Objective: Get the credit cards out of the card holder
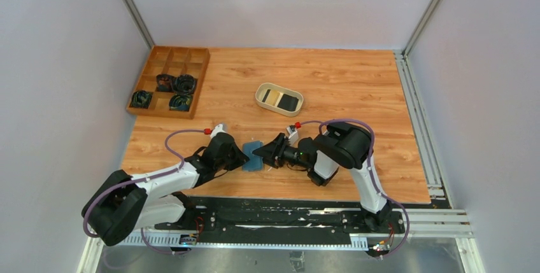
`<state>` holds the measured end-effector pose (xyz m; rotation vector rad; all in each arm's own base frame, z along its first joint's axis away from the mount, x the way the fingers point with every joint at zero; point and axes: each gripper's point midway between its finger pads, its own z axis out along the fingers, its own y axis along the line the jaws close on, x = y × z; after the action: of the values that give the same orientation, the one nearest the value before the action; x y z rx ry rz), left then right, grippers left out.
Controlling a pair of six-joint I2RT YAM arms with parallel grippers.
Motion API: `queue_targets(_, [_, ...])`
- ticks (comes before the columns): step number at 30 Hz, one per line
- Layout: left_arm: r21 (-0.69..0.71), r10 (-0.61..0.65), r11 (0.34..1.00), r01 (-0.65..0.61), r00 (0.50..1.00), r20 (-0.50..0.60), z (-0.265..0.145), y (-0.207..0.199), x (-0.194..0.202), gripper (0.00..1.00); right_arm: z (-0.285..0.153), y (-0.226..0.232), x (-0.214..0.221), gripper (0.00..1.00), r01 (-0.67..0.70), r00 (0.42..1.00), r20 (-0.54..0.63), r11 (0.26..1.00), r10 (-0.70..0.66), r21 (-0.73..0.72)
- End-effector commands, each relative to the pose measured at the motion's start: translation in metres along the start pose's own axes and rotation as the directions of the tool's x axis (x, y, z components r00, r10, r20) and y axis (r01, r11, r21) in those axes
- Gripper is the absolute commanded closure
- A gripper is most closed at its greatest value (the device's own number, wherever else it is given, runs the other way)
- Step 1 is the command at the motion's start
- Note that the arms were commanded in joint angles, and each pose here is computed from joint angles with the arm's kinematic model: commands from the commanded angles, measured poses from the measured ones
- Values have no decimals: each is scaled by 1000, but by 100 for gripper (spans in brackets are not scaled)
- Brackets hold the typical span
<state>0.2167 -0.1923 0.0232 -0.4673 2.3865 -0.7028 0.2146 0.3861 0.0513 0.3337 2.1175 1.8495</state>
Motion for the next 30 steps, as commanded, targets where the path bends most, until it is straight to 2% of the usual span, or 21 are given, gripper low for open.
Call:
queue_targets(1, [-165,42,985,-55,996,-82,-3,50,26,100,1,-27,-1,41,53,999,7,997,-53,60])
queue_targets(6, [-166,42,985,-55,996,-81,-4,50,26,100,3,-33,-5,41,-5,1000,29,996,2,90])
queue_targets(10, [-168,43,984,-56,996,-77,-4,51,26,100,1,-40,-4,48,-19,1000,26,992,16,127])
queue_targets(20, [-167,42,984,-54,996,-78,-4,51,26,100,2,-44,-3,55,-30,999,21,990,27,141])
queue_targets(30, [-167,42,984,-55,996,-80,-4,51,26,100,7,-37,-8,41,-36,999,34,991,32,127])
